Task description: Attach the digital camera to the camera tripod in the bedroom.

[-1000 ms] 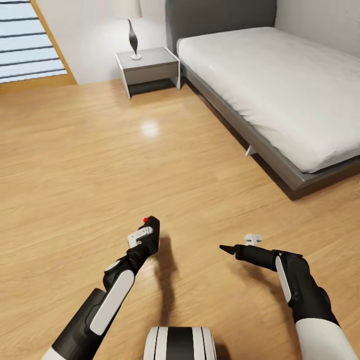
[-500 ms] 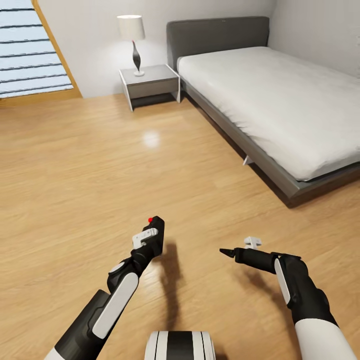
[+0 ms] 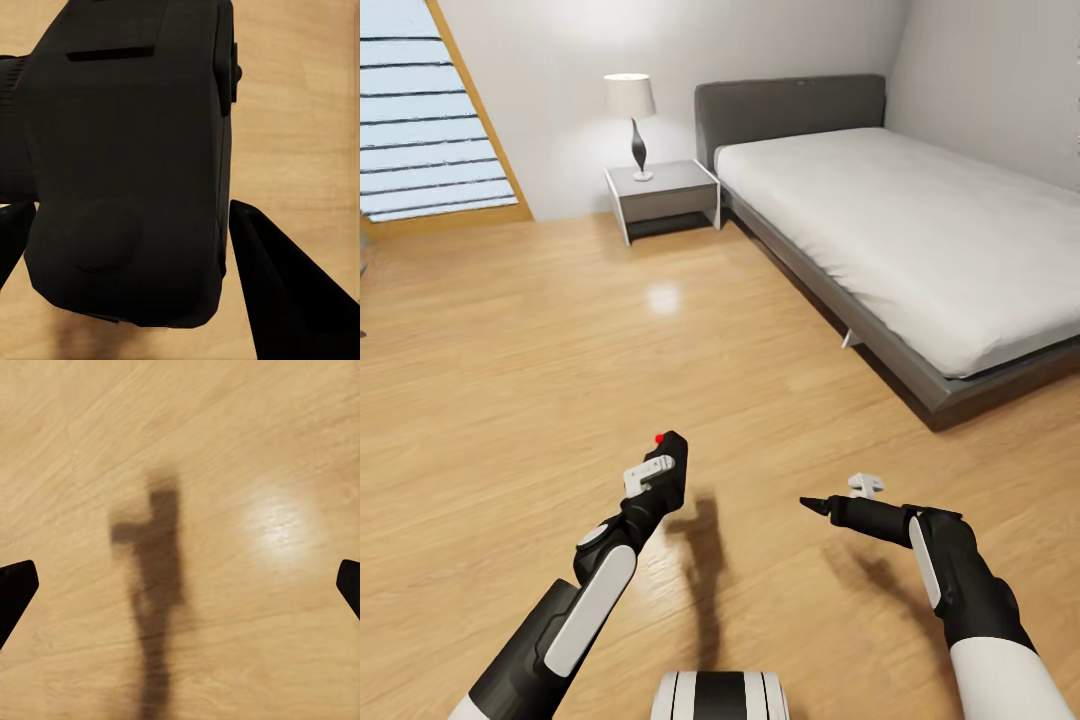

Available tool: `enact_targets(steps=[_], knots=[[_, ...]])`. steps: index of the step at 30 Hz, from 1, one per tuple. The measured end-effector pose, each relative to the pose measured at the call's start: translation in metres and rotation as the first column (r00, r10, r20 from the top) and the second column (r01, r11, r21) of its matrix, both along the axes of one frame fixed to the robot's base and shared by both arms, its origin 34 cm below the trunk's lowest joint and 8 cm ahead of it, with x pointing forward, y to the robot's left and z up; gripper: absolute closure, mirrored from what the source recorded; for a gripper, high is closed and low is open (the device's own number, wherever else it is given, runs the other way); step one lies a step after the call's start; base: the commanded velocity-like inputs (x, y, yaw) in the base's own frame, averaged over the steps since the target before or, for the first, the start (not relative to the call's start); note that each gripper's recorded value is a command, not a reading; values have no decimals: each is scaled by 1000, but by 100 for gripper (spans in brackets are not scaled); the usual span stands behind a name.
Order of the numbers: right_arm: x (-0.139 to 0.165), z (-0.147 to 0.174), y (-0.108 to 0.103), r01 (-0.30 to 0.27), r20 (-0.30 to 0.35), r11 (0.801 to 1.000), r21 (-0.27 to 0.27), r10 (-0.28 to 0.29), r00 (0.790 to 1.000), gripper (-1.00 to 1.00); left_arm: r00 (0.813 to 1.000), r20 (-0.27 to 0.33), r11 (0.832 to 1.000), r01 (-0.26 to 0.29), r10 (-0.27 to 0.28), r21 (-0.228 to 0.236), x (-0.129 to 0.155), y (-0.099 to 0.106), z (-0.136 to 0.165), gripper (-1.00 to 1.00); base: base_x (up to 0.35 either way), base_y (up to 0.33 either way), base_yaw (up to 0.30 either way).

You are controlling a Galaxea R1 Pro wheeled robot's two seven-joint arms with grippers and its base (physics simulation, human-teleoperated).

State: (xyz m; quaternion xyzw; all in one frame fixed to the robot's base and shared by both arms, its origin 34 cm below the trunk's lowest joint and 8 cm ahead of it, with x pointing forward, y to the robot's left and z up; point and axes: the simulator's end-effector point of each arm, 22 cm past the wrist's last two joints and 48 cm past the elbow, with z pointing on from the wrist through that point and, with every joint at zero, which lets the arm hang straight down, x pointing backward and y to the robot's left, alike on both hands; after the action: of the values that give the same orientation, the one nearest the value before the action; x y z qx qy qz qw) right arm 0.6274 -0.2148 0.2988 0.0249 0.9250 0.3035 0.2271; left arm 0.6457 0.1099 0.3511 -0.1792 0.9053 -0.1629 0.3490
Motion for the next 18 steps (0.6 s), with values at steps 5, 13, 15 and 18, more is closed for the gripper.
enact_targets(steps=[5, 13, 15, 18], knots=[[4, 12, 0, 0, 20, 1000, 1, 0, 1000, -100, 1000, 21, 1000, -1, 1, -1, 3, 0, 12, 100, 0, 0, 0], [10, 30, 1, -1, 51, 1000, 0, 1, 999, -100, 999, 51, 1000, 1, -1, 0, 7, 0, 31, 100, 0, 0, 0], [11, 35, 1, -1, 60, 1000, 0, 1, 998, -100, 998, 59, 1000, 1, -1, 0, 8, 0, 36, 100, 0, 0, 0], [13, 42, 1, 0, 72, 1000, 0, 0, 997, -100, 997, 72, 1000, 1, -1, 0, 9, 0, 43, 100, 0, 0, 0]])
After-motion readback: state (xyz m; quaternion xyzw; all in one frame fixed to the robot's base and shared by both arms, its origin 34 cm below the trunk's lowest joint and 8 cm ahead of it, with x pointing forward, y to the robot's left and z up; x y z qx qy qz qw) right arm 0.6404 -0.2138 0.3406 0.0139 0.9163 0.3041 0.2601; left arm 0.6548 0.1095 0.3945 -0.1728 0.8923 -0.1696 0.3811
